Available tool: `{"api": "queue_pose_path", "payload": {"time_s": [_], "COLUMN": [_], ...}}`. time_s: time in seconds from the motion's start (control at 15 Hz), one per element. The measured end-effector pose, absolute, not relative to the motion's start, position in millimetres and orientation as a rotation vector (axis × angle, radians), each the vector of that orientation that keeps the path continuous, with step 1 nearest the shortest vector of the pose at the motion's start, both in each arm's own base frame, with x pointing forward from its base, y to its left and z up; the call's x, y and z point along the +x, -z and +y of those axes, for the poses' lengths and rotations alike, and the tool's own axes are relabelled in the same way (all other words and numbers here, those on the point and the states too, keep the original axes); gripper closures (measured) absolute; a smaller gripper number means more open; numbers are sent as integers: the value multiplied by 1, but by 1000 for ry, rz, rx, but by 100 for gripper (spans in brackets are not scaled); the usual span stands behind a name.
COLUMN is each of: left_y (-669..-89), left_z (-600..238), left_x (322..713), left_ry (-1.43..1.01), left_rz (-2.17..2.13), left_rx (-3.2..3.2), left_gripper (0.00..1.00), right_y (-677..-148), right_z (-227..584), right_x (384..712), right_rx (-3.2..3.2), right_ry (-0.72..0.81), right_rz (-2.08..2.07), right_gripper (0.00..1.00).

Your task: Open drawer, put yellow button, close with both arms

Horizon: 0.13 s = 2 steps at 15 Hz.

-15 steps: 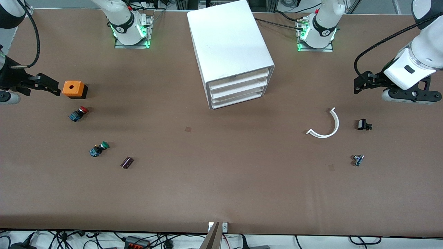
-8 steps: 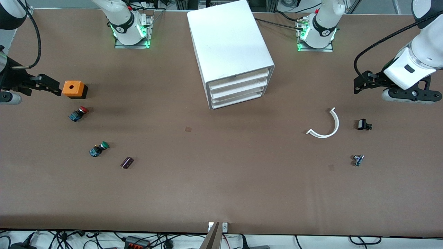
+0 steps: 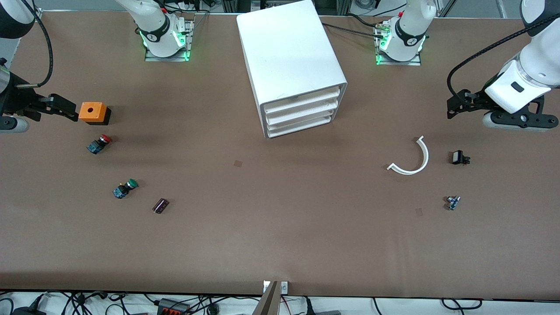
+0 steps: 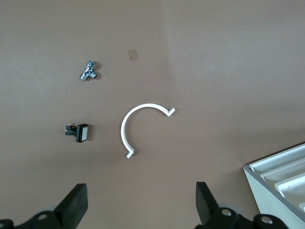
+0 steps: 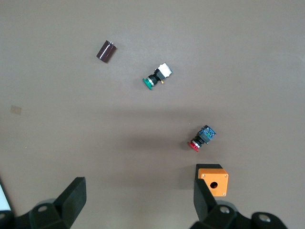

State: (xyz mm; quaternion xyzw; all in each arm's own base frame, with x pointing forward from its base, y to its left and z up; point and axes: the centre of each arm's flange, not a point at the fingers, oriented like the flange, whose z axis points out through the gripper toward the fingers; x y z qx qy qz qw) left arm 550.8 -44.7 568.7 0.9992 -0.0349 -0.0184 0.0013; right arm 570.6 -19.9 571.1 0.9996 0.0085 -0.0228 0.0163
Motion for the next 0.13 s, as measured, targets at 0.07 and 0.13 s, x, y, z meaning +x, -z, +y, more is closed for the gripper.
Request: {"api": "queue_pose_path", "payload": {"time_s": [0.07, 0.13], "left_y": [-569, -569], "left_z": [-45, -45], "left_x": [551, 551], "left_ry": [58, 59], "left_rz": [-109, -109], "left_rx": [3137, 3137], "left_gripper": [0, 0], "right_y": [-571, -571], "right_z": [-20, -20], "right_x": [571, 571], "right_rx": [3108, 3108], "right_ry": [71, 71], "right_rz": [26, 26], "right_gripper": [0, 0]}}
